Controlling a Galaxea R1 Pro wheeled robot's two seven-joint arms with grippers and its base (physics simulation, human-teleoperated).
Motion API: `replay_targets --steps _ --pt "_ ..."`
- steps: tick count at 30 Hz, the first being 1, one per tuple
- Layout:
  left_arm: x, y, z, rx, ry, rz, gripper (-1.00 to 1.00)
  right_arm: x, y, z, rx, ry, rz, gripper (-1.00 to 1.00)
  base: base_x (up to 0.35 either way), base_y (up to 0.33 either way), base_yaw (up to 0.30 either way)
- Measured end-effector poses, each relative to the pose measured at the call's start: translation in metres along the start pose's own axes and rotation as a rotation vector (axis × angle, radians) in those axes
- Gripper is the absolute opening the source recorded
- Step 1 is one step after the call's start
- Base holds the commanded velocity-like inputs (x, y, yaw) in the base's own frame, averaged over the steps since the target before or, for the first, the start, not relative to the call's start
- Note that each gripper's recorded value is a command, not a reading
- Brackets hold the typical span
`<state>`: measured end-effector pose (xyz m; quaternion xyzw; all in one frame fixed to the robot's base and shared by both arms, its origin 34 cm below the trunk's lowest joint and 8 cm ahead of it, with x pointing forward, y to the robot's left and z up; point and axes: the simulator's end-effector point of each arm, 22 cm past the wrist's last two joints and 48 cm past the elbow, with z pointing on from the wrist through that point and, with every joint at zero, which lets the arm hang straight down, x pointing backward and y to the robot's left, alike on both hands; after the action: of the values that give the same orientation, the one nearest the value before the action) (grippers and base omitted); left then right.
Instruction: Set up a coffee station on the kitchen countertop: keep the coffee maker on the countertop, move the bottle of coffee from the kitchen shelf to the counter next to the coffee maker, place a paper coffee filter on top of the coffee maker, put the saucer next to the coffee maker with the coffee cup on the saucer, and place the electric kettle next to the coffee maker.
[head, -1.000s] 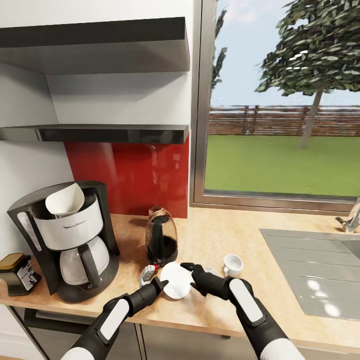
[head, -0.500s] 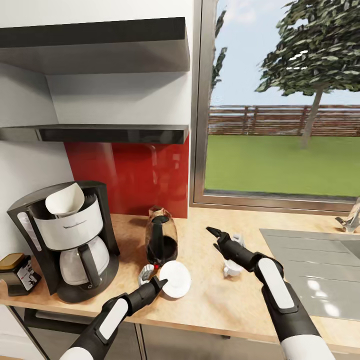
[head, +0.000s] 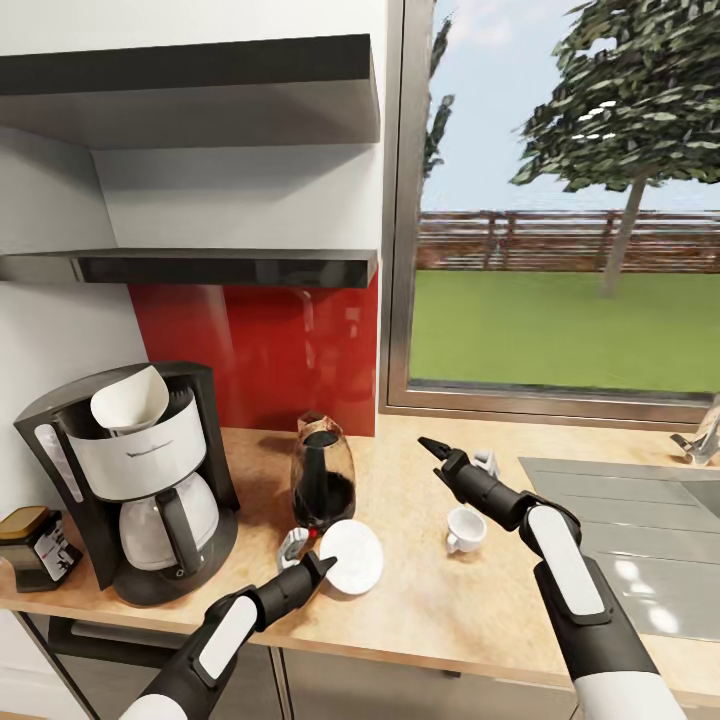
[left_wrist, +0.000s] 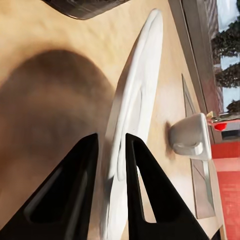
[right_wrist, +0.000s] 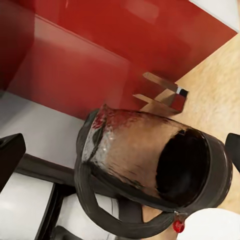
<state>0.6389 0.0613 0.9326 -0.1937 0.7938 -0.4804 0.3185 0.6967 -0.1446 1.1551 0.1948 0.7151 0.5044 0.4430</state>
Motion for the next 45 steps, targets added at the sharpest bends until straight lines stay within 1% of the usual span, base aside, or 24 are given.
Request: replay_targets --steps 8,21,22,24,27,28,29,31,33,36,38,40,41,42,45 --pt "-0.001 -0.001 0.0 0.005 -0.001 -0.002 -1.0 -0.001 0.0 0.0 0.0 -0.002 -0.002 1.0 -0.225 0.103 0.028" --pt "-0.004 -0.006 -0.001 0.014 -0.009 0.0 -1.0 -0.003 0.005 -0.002 -0.006 -0.006 -0.006 1.0 -0.298 0.133 0.224" --pt "-0.005 -0.01 -0.002 0.033 -0.012 -0.002 -1.0 -0.003 0.005 -0.002 -0.007 -0.006 -0.007 1.0 -0.095 0.031 0.067" --pt "-0.009 -0.025 -0.004 0.106 -0.021 -0.007 -1.0 -0.003 0.006 -0.003 -0.009 -0.007 -0.008 1.0 -0.04 0.013 0.028" --pt "-0.012 -0.032 -0.006 0.144 -0.032 -0.015 -1.0 -0.006 0.012 -0.004 -0.019 -0.013 -0.017 1.0 -0.013 0.004 0.009" --pt "-0.014 -0.033 -0.007 0.15 -0.038 -0.021 -1.0 -0.006 0.013 -0.004 -0.022 -0.014 -0.019 1.0 -0.004 0.001 0.003" --pt "-0.018 -0.032 -0.009 0.155 -0.054 -0.036 -1.0 -0.007 0.015 -0.004 -0.024 -0.016 -0.021 1.0 -0.002 0.001 0.001" --pt "-0.031 -0.027 -0.013 0.158 -0.11 -0.064 -1.0 -0.007 0.016 -0.004 -0.026 -0.017 -0.022 1.0 -0.001 0.0 0.0" --pt "-0.028 -0.012 -0.015 0.137 -0.131 -0.089 -1.0 -0.007 0.016 -0.004 -0.026 -0.017 -0.023 1.0 0.0 0.0 0.0" --pt "-0.025 -0.003 -0.016 0.124 -0.146 -0.105 -1.0 -0.008 0.017 -0.005 -0.027 -0.018 -0.024 1.0 0.0 0.0 0.0" --pt "-0.026 -0.011 -0.017 0.164 -0.153 -0.11 -1.0 -0.008 0.017 -0.005 -0.028 -0.018 -0.024 1.0 0.0 0.0 0.0" --pt "-0.029 -0.026 -0.021 0.24 -0.167 -0.114 -1.0 -0.008 0.017 -0.005 -0.028 -0.018 -0.024 1.0 0.0 0.0 0.0" --pt "-0.031 -0.031 -0.024 0.265 -0.177 -0.112 -1.0 -0.008 0.017 -0.005 -0.028 -0.018 -0.024 1.0 0.0 0.0 0.0" --pt "-0.033 -0.026 -0.028 0.271 -0.207 -0.111 -1.0 -0.008 0.017 -0.005 -0.027 -0.018 -0.024 1.0 0.0 0.0 0.0" --pt "-0.035 -0.023 -0.031 0.274 -0.233 -0.114 -1.0 -0.008 0.017 -0.005 -0.027 -0.018 -0.024 1.0 0.0 0.0 0.0"
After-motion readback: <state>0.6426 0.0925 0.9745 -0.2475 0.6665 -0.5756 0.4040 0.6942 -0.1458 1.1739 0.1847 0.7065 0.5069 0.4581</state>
